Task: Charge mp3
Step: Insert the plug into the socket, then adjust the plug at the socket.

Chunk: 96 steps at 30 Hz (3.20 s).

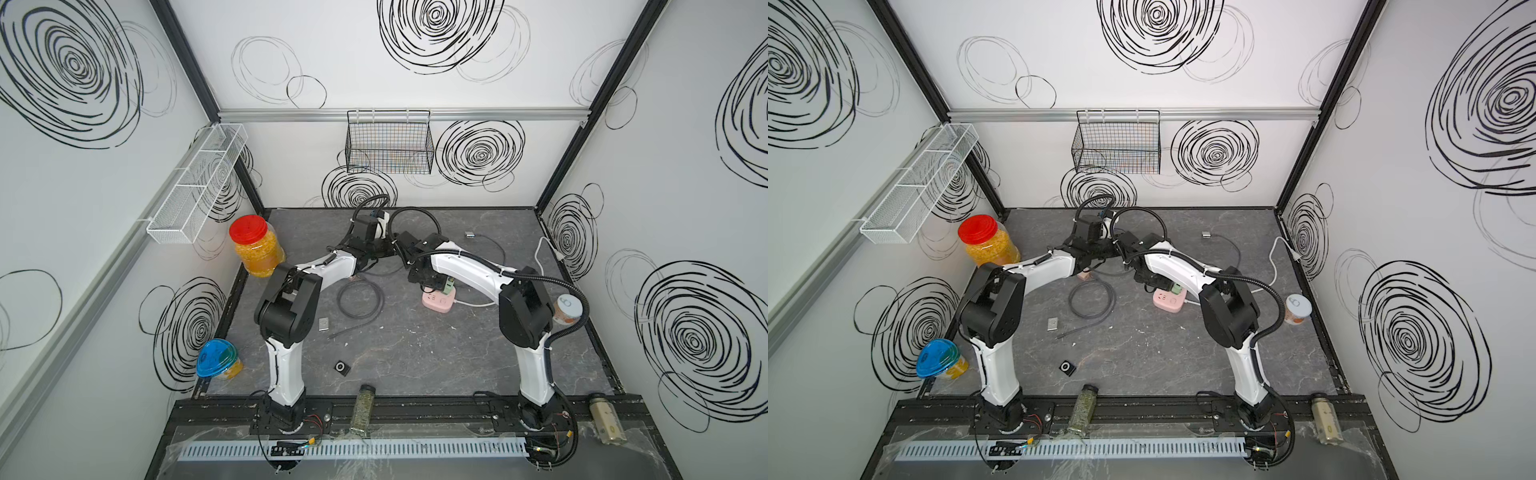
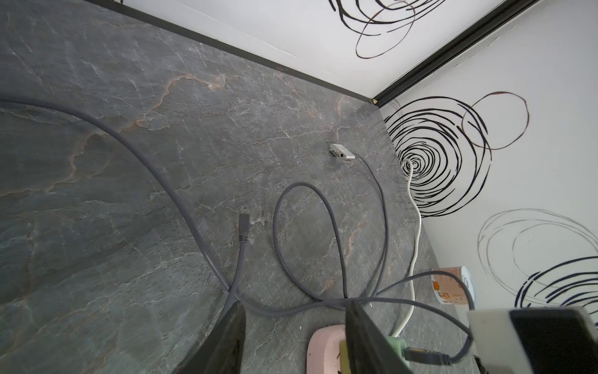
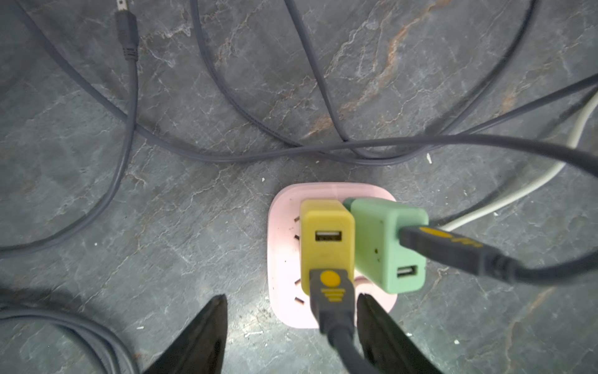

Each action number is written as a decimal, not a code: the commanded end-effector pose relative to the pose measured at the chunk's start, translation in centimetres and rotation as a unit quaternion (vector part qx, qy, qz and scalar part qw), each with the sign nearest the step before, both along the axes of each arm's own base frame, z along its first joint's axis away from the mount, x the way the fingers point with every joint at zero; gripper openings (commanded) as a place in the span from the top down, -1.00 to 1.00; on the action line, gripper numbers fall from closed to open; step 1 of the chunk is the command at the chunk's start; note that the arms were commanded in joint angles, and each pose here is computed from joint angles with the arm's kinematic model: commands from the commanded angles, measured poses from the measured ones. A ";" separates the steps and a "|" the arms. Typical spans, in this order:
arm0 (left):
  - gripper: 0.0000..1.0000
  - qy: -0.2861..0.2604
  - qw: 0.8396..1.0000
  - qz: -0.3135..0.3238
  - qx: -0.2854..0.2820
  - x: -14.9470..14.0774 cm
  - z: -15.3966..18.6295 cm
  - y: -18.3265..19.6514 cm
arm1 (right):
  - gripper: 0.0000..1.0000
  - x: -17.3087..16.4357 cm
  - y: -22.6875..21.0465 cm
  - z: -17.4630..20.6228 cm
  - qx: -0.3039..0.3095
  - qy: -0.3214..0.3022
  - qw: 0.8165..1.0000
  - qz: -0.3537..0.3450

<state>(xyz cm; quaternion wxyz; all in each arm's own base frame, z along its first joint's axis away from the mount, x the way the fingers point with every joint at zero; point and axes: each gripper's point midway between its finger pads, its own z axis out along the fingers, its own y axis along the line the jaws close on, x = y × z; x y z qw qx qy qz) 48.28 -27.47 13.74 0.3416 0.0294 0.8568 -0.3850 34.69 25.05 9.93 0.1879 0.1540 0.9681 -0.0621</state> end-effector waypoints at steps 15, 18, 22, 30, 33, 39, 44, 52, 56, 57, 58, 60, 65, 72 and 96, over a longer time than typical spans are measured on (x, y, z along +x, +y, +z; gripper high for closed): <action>-0.09 -0.007 0.999 -0.037 0.002 -1.4 0.9 -2.4 | -0.36 -3.3 -2.8 2.8 0.027 -0.019 0.999 -0.004; -0.09 -0.002 0.999 -0.048 0.020 -1.8 0.1 -3.5 | -0.38 -3.3 -3.1 2.2 0.038 -0.019 0.999 0.003; -0.09 0.008 0.998 -0.061 0.024 -2.5 -0.9 -5.0 | -0.26 -2.8 -3.6 1.7 0.063 -0.034 0.997 0.017; -0.09 0.024 0.997 -0.062 0.034 -2.6 -2.2 -5.6 | -0.11 -1.7 -4.3 1.7 0.084 -0.047 0.994 0.041; -0.08 0.033 0.997 -0.064 0.032 -2.5 -2.7 -5.9 | -0.08 -1.3 -4.2 1.9 0.079 -0.050 0.994 0.053; -0.07 0.039 0.996 -0.073 0.037 -2.7 -3.3 -6.9 | 0.28 -0.7 -4.2 1.1 0.084 -0.043 0.994 0.064; -0.07 0.041 0.995 -0.077 0.039 -2.6 -3.4 -7.4 | 0.38 -0.4 -4.3 0.4 0.084 -0.035 0.994 0.066; -0.07 0.048 0.995 -0.082 0.039 -2.7 -3.8 -8.1 | 0.44 -0.2 -4.9 -0.5 0.087 -0.030 0.993 0.069; -0.07 0.052 0.994 -0.086 0.040 -2.8 -4.2 -8.5 | 0.44 -0.1 -5.2 -1.0 0.081 -0.025 0.994 0.070; -0.06 0.052 0.994 -0.087 0.040 -2.8 -4.2 -8.6 | 0.45 -0.1 -5.3 -1.2 0.078 -0.022 0.994 0.071; -0.06 0.053 0.994 -0.088 0.040 -2.8 -4.2 -8.8 | 0.45 -0.1 -5.4 -1.4 0.076 -0.019 0.994 0.070; -0.06 0.055 0.994 -0.090 0.040 -2.9 -4.3 -8.9 | 0.47 -0.1 -5.6 -1.8 0.069 -0.018 0.995 0.069; -0.05 0.054 0.993 -0.095 0.042 -3.0 -4.2 -9.4 | 0.52 -0.4 -5.5 -2.8 0.073 -0.005 0.994 0.076; -0.02 0.059 0.992 -0.102 0.042 -3.3 -4.4 -9.9 | 0.68 -1.3 -5.8 -4.3 0.073 0.018 0.994 0.077; 0.47 0.087 0.969 -0.223 0.066 -9.3 -6.1 -12.8 | 0.83 -4.1 -6.8 -6.8 0.090 0.040 0.992 0.076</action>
